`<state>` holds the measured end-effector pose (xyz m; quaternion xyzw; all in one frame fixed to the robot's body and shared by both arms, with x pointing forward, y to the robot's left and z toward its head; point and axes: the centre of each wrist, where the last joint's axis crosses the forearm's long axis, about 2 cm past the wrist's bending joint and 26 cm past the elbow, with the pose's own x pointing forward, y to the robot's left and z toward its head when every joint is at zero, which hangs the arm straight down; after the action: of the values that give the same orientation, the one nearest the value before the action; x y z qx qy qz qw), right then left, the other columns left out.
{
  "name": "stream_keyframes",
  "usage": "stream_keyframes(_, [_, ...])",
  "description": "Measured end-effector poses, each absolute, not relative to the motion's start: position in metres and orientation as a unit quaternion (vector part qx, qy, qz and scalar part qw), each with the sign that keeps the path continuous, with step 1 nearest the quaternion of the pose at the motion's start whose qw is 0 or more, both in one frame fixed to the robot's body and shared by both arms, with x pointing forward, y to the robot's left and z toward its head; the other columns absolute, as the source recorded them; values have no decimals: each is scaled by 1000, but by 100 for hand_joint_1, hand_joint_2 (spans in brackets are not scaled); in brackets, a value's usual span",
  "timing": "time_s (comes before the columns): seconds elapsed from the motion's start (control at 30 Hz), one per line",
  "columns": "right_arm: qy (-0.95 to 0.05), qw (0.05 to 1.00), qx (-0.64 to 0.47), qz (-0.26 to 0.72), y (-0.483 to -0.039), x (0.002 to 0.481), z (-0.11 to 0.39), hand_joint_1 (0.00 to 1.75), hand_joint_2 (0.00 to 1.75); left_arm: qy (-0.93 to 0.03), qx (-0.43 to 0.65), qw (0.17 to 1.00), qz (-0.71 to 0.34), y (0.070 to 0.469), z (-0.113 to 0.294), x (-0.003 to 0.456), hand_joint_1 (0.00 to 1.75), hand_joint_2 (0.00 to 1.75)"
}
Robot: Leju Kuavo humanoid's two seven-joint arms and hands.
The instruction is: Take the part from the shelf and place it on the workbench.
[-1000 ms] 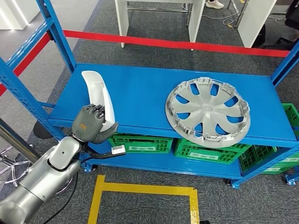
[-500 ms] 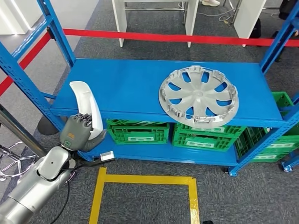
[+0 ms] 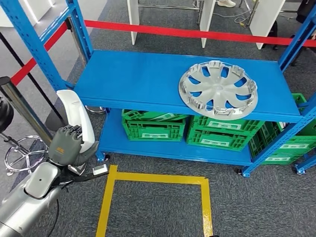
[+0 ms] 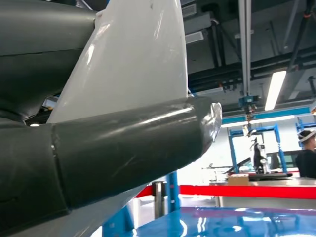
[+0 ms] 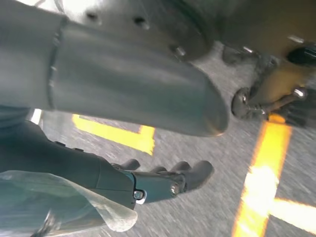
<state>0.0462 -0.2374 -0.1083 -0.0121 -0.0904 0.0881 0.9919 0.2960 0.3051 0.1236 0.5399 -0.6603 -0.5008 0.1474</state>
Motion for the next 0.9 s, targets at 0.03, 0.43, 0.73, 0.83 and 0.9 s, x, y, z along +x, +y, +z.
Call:
stream_keyframes(0.03, [-90, 992, -11, 87, -236, 46, -108, 0, 0, -660, 541, 147, -500, 307, 123, 295, 175, 0])
stream_keyframes(0.43, [-102, 991, -5, 82, -229, 53, -107, 0, 0, -655, 551, 137, -499, 320, 126, 291, 175, 0])
stream_keyframes(0.73, [-105, 991, -4, 78, -228, 54, -106, 0, 0, -652, 561, 125, -494, 325, 134, 298, 175, 0])
stream_keyframes(0.83, [-105, 992, -3, 76, -227, 54, -106, 0, 0, -653, 566, 121, -488, 325, 140, 302, 175, 0])
stream_keyframes(0.9, [-104, 992, -2, 75, -227, 53, -106, 0, 0, -654, 567, 118, -486, 325, 142, 303, 175, 0])
